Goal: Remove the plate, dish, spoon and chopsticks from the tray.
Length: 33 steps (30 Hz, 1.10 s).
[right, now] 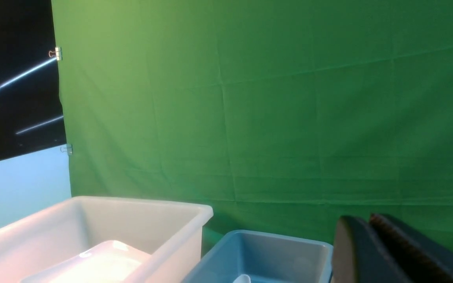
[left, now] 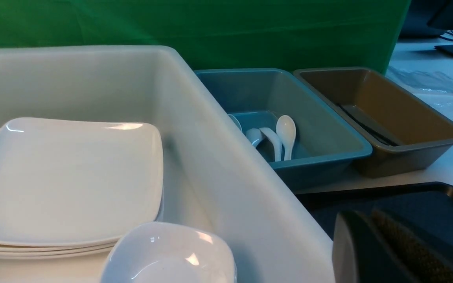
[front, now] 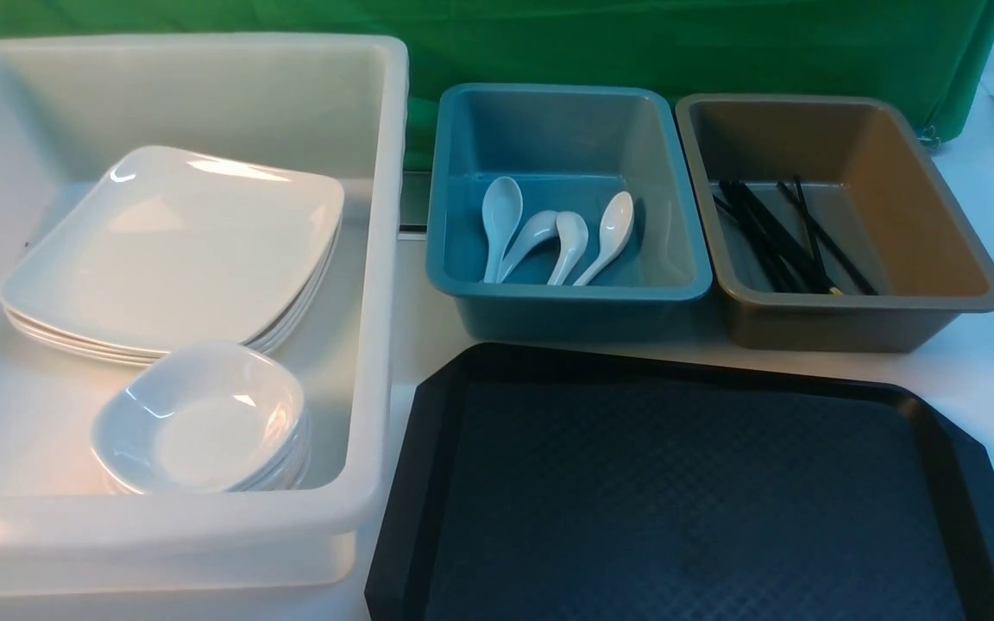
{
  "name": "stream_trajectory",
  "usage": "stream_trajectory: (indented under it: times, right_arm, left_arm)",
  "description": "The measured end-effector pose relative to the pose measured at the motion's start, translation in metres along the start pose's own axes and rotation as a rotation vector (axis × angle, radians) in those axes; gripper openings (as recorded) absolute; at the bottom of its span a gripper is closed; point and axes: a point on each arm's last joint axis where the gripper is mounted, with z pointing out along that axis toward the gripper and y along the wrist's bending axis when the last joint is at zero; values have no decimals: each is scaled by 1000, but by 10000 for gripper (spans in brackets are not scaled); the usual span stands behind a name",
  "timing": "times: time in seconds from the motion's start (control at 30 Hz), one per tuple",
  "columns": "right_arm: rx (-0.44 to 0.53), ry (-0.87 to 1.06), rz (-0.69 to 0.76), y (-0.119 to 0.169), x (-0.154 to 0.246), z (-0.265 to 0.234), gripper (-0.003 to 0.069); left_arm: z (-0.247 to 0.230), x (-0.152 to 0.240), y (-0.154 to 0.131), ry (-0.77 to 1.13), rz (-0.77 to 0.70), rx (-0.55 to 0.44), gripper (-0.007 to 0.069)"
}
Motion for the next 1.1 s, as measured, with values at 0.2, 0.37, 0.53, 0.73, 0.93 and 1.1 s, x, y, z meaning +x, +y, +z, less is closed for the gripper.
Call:
stream_trajectory:
  times: [0.2, 0.37, 0.53, 0.73, 0.93, 1.1]
  right_arm:
    - [0, 0, 0, 0, 0, 0, 90]
    - [0, 0, 0, 0, 0, 0, 93]
    - [0, 0, 0, 0, 0, 0, 110]
    - [0, 0, 0, 0, 0, 0, 129]
    - [0, 0, 0, 0, 0, 0, 141]
    - [0, 0, 0, 0, 0, 0, 147]
  left_arm:
    - [0, 0, 2, -4, 61, -20, 15]
    - [0, -2, 3, -20, 83, -32, 15]
    - [0, 1, 4, -138, 149, -50, 15]
    - [8, 56, 18, -206, 189, -206, 16]
    - [16, 120, 31, -161, 147, -354, 16]
    - [21, 146, 36, -90, 123, -393, 16]
